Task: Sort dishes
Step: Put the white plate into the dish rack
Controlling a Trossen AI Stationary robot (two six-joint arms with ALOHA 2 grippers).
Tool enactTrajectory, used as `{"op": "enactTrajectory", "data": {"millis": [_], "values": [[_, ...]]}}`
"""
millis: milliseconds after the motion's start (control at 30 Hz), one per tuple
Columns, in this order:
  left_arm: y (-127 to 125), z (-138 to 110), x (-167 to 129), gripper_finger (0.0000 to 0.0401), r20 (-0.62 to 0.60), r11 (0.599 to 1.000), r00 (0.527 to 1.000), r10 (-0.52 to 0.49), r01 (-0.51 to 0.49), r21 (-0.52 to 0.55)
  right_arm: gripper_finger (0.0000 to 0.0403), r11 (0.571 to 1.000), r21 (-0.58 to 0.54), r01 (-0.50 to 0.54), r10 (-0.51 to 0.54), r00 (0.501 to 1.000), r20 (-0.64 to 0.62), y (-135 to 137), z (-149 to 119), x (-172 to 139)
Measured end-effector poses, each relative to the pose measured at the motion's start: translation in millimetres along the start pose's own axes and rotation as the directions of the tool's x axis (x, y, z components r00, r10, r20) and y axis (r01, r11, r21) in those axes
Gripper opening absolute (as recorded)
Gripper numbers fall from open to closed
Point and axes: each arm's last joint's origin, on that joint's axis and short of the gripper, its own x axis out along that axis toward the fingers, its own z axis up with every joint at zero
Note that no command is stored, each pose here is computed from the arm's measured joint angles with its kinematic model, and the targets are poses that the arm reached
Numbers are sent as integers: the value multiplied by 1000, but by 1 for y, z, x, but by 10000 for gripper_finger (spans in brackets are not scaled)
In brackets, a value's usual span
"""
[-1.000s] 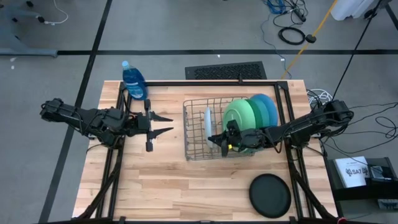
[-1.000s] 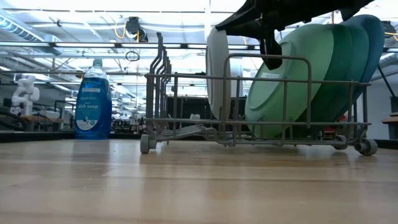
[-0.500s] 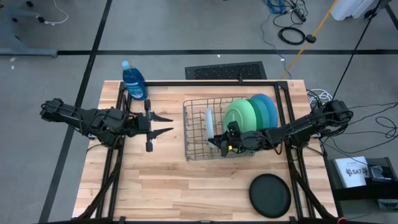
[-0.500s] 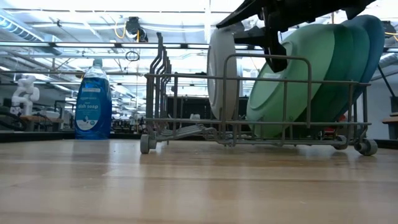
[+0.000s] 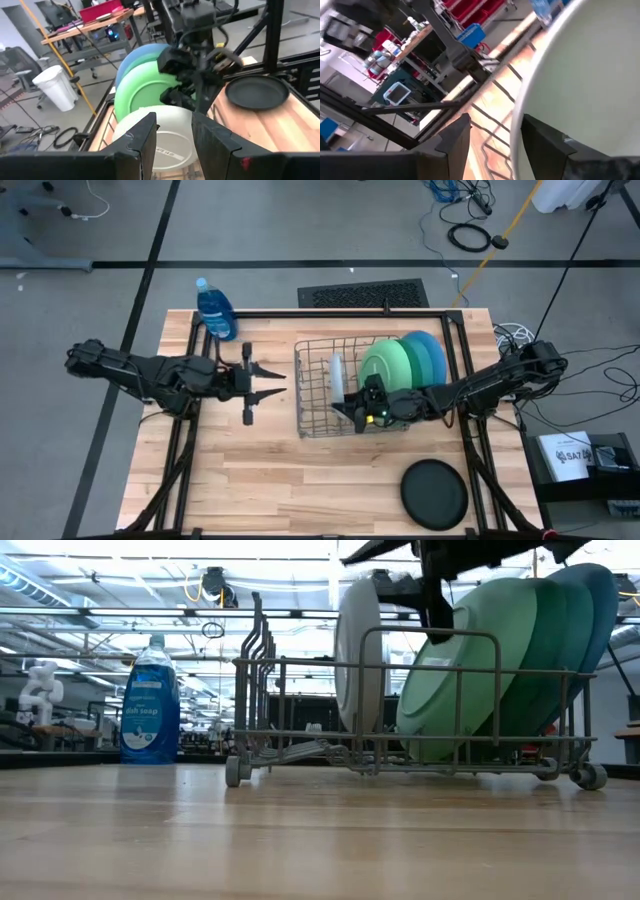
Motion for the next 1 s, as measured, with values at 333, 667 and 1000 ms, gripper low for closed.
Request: {"op": "enactTrajectory", "data": {"millis": [333, 667, 1000], "values": [[3, -2, 8, 127, 6, 999, 999, -51, 51, -13, 169, 997, -81, 11, -12, 1000, -10, 19, 14, 3], [-1, -22, 42, 127, -124, 999, 991, -40, 40, -1, 169, 994, -73, 83, -82, 997, 8, 18, 15, 3], [12, -52, 72, 127, -295, 1000, 955, -25, 26, 0, 169, 979, -203, 29, -20, 999, 44, 29, 14, -1]]}}
